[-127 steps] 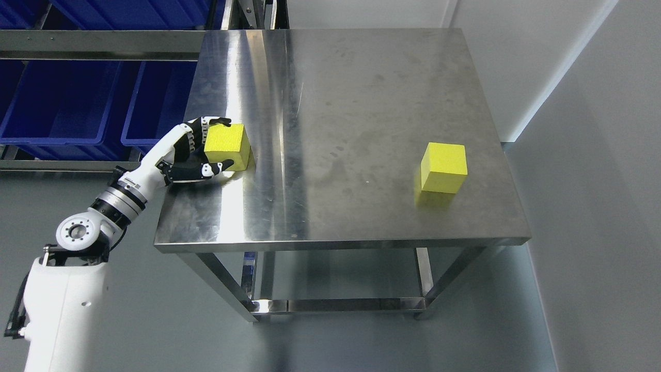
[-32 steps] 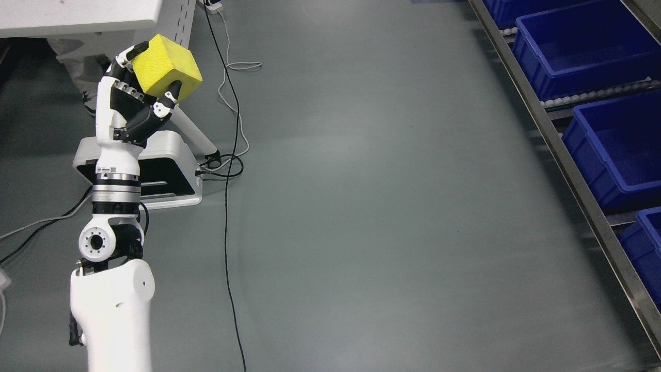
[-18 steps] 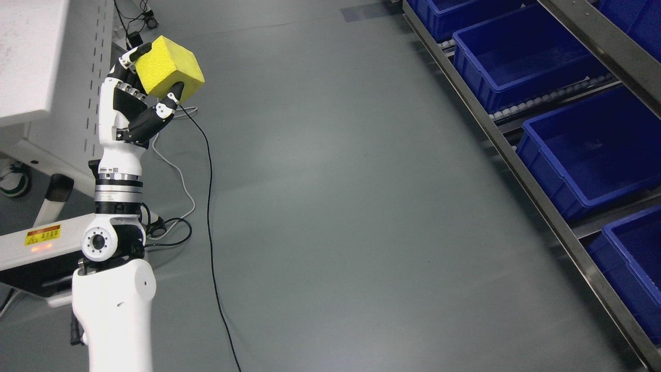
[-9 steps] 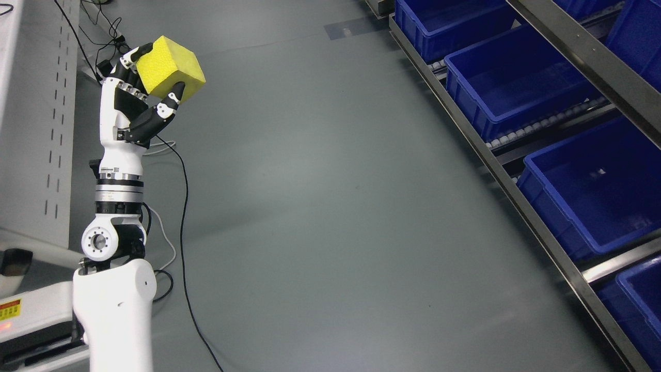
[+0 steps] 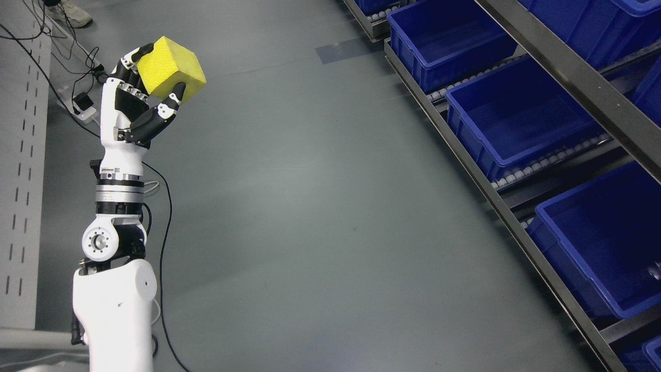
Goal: Move yellow foam block to right shelf middle
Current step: 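Carry the cube in the left hand toward a middle-row blue bin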
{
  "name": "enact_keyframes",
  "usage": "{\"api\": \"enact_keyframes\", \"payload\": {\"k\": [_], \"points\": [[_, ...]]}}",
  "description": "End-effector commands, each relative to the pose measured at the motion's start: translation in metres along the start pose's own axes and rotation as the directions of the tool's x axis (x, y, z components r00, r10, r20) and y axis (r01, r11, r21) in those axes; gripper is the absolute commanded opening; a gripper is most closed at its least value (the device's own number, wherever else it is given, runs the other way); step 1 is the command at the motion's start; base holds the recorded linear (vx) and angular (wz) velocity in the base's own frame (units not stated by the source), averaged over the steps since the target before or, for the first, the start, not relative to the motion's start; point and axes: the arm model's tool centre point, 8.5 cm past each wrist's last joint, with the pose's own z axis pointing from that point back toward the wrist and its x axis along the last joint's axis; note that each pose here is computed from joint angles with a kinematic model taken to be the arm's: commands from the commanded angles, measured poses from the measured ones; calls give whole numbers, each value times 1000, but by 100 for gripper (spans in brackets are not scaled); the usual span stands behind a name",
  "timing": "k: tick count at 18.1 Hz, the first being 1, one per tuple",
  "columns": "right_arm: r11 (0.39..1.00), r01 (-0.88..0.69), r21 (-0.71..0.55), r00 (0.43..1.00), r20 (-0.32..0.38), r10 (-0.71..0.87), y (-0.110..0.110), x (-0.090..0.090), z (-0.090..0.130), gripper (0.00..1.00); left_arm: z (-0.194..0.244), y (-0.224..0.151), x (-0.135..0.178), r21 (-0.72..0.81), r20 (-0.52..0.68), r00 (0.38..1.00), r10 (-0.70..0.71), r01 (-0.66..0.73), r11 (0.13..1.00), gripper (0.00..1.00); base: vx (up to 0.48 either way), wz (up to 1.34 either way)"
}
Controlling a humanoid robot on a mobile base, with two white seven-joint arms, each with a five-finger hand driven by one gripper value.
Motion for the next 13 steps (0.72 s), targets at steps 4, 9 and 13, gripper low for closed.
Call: {"api": "enact_keyframes", "payload": {"k": [4, 9, 13], "points": [[1000, -2, -17, 1000, 20, 2, -11, 8, -1, 100, 0, 3, 2, -11, 3, 1000, -17, 17, 1000, 35, 388, -175], [1000, -2, -17, 1000, 20, 2, -11, 8, -1, 100, 0, -2, 1, -26, 2, 1000, -16, 16, 1000, 35, 386, -406], [1000, -2, -17, 1000, 20, 2, -11, 8, -1, 100, 2, -22, 3, -83, 30, 999, -16, 18, 996, 35, 363, -503]]}}
